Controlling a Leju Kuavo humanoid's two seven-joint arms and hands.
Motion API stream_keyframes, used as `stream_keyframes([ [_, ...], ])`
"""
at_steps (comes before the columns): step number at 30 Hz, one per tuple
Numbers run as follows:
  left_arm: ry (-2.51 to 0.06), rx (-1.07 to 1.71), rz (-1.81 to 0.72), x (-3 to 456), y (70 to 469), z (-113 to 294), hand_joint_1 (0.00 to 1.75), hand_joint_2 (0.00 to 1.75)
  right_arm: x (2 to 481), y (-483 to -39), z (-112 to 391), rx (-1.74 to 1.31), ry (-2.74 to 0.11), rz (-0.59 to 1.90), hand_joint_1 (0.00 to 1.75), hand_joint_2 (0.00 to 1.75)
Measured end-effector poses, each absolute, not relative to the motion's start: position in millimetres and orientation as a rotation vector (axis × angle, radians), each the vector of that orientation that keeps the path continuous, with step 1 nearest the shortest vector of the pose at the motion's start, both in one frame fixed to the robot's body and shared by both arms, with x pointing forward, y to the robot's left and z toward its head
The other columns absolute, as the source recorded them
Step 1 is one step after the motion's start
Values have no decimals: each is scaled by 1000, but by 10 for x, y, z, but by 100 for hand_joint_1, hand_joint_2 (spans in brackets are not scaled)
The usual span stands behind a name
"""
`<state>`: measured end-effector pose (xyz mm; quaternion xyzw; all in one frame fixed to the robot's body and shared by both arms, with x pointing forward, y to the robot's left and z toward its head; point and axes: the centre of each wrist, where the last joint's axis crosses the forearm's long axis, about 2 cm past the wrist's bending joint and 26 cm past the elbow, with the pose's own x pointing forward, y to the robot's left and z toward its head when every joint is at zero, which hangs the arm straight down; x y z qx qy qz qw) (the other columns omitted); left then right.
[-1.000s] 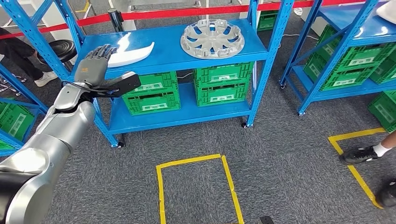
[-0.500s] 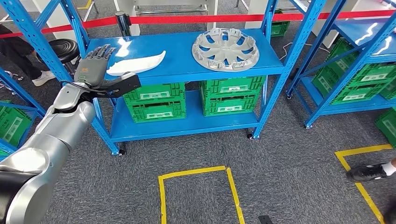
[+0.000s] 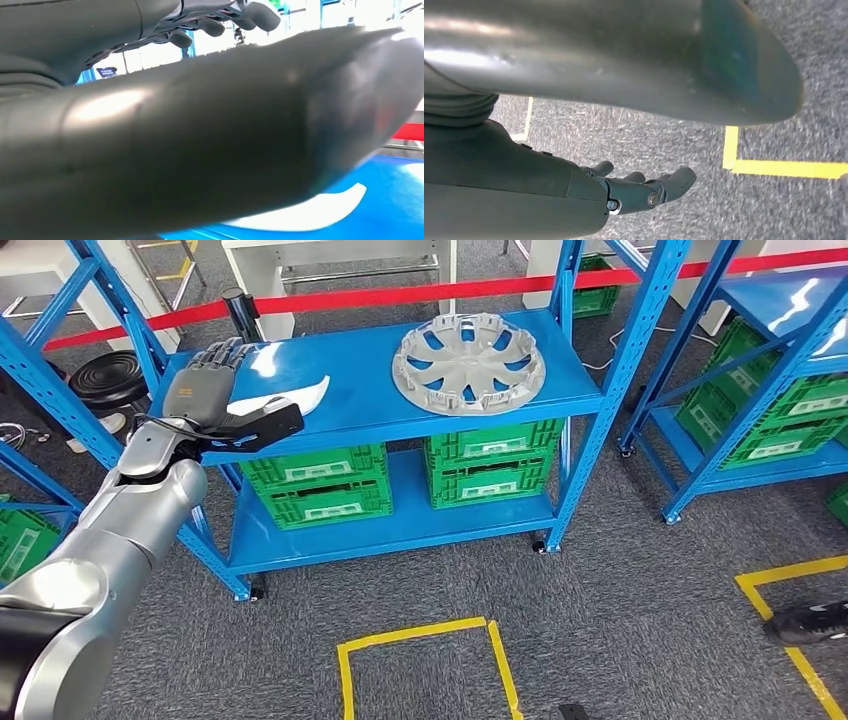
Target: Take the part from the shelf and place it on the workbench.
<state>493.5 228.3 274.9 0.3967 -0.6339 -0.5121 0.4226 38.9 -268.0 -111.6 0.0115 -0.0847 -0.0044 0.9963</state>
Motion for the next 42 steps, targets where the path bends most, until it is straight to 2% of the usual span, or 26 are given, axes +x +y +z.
stream_keyframes([
  [20,-1588,989,-1304,4926,2184,2764,0,0,391,-2660,-1115,25,-164,-7,0,0],
  [24,-1563,902,-1309,4942,2175,2807,0,0,424,-2661,-1112,26,-170,-7,0,0],
  [28,-1487,818,-1306,4930,2191,2737,0,175,434,-2665,-1111,30,-172,-6,0,0],
  [42,-1219,816,-1396,4899,2265,2573,0,175,433,-2669,-1111,30,-171,4,0,0],
])
